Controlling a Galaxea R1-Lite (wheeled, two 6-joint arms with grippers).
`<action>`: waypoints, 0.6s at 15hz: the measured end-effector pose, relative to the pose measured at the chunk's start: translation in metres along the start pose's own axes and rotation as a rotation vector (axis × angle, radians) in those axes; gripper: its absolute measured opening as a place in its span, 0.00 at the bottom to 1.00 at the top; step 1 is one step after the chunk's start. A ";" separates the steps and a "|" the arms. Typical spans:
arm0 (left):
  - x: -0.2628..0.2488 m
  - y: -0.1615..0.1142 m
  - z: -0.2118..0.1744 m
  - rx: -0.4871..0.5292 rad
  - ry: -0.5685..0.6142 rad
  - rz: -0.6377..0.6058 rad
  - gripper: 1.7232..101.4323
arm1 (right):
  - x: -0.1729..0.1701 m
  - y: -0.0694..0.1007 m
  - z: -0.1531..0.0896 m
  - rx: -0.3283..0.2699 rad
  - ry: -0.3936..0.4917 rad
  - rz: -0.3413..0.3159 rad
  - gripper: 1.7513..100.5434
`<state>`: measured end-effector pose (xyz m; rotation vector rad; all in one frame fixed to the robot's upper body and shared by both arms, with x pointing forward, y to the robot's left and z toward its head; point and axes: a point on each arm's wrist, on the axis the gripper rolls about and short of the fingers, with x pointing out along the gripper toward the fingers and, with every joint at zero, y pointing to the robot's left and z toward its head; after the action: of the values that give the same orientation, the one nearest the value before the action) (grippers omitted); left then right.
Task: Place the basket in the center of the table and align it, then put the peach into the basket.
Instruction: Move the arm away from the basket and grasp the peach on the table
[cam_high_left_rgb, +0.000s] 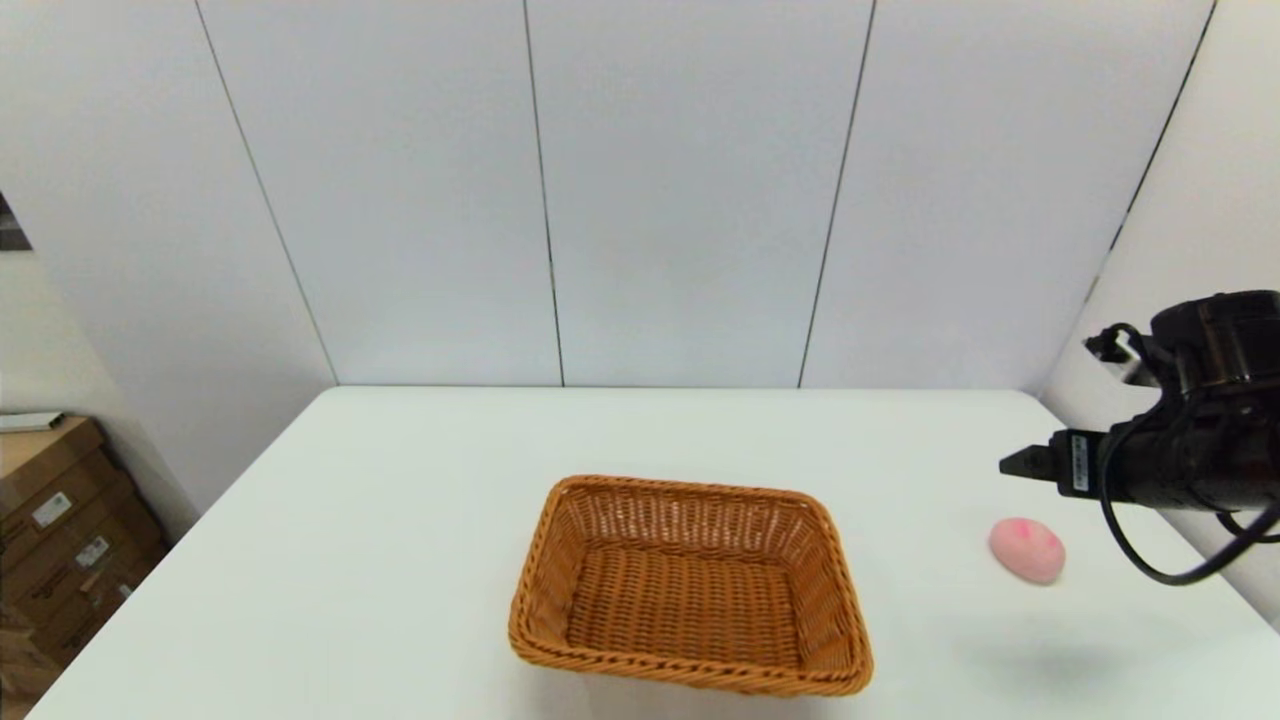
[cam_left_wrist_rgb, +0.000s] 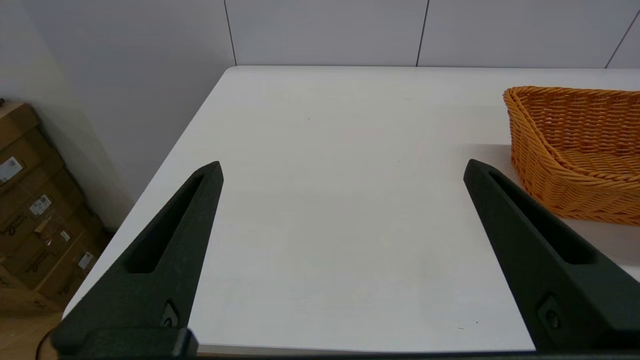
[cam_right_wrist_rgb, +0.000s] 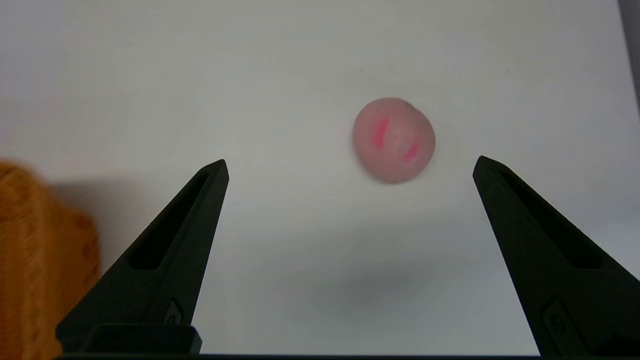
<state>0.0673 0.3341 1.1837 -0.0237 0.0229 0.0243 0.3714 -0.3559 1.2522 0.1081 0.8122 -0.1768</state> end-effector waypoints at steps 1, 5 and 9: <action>0.000 0.000 0.000 0.000 0.000 0.000 0.96 | 0.015 -0.004 0.002 0.011 0.022 -0.016 0.97; 0.000 0.000 0.000 0.000 0.000 0.000 0.96 | 0.068 -0.020 -0.004 0.042 0.141 -0.097 0.97; 0.000 0.000 0.000 0.000 0.000 0.000 0.96 | 0.108 -0.028 -0.018 0.053 0.240 -0.130 0.97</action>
<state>0.0673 0.3341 1.1837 -0.0237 0.0229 0.0243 0.4256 -0.3924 1.1604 0.1285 1.0549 -0.3121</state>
